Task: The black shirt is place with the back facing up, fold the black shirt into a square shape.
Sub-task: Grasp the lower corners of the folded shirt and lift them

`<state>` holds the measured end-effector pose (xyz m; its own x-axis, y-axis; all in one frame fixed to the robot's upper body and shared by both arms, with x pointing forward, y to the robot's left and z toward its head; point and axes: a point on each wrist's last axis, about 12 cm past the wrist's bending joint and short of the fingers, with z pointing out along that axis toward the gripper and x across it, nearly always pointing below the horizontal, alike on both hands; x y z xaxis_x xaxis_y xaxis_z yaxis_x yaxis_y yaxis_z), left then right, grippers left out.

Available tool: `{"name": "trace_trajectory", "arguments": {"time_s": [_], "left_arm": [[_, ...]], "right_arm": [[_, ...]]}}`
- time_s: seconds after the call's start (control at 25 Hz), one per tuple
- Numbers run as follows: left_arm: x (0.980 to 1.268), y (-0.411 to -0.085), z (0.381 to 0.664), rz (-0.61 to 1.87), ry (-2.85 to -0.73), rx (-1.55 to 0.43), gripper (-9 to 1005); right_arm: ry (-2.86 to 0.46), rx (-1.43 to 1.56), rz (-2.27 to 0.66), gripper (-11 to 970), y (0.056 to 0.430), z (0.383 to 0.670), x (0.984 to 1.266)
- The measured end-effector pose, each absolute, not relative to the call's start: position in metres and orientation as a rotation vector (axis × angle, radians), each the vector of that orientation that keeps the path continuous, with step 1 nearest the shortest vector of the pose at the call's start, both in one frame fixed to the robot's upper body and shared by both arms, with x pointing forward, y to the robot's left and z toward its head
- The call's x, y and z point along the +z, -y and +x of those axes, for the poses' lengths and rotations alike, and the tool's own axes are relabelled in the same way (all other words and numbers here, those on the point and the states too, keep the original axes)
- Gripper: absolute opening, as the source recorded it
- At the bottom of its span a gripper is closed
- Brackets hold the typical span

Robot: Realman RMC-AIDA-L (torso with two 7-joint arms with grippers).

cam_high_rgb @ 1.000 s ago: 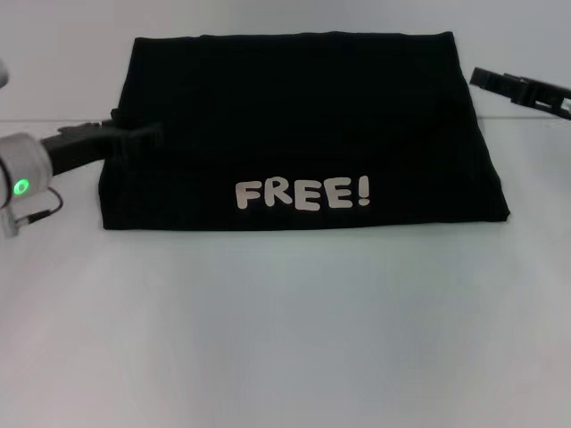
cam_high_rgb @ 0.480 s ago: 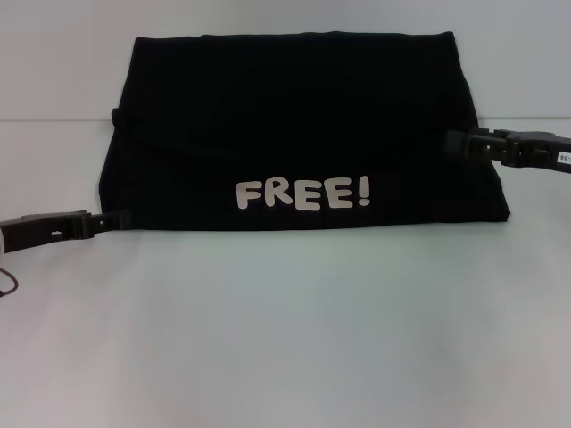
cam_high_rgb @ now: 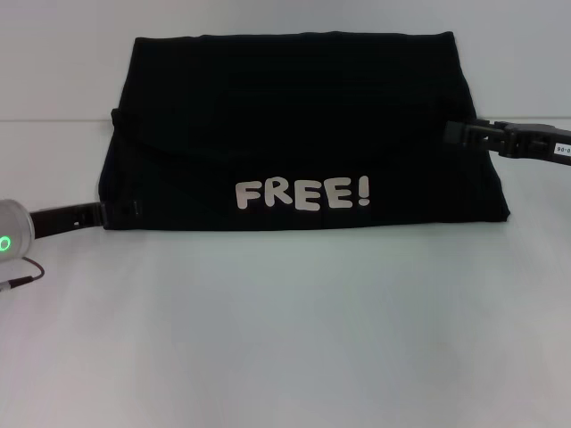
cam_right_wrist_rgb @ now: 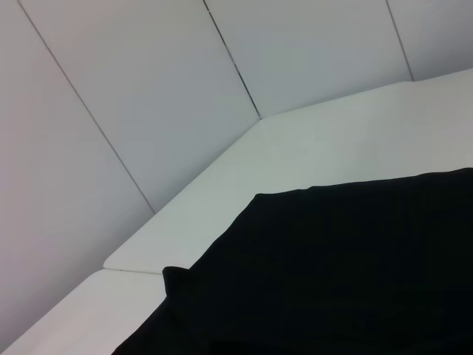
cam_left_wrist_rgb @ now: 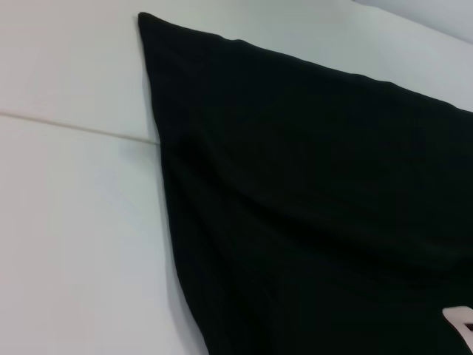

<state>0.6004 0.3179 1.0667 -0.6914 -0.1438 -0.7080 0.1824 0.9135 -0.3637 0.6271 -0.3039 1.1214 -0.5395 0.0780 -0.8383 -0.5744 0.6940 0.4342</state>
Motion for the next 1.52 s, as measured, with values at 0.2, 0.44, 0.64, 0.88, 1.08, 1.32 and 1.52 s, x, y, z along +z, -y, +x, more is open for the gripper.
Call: {"name": "trace_trajectory", "arguments": {"time_s": [0.2, 0.44, 0.64, 0.88, 1.08, 1.32, 1.52], "left_arm": [[1.065, -0.316, 0.605, 0.026, -2.275, -0.497, 841], [1.061, -0.310, 0.607, 0.069, -2.287, -0.491, 839], [1.061, -0.309, 0.607, 0.079, -2.291, -0.494, 838], [1.060, -0.307, 0.606, 0.098, -2.293, -0.498, 836], [1.060, -0.307, 0.606, 0.113, -2.292, -0.489, 792], [1.059, -0.309, 0.605, 0.125, -2.295, -0.472, 662], [1.059, -0.311, 0.606, 0.131, -2.297, -0.439, 498]], "right_arm": [[-1.975, 0.886, -0.375, 675, 0.305, 0.626, 1.121], [-1.975, 0.886, -0.370, 675, 0.306, 0.626, 1.120], [-1.974, 0.881, -0.370, 675, 0.307, 0.626, 1.121], [-1.973, 0.878, -0.372, 675, 0.307, 0.626, 1.122], [-1.968, 0.878, -0.376, 675, 0.306, 0.628, 1.123], [-1.967, 0.878, -0.377, 676, 0.306, 0.628, 1.124], [-1.966, 0.878, -0.376, 676, 0.306, 0.628, 1.124]]}}
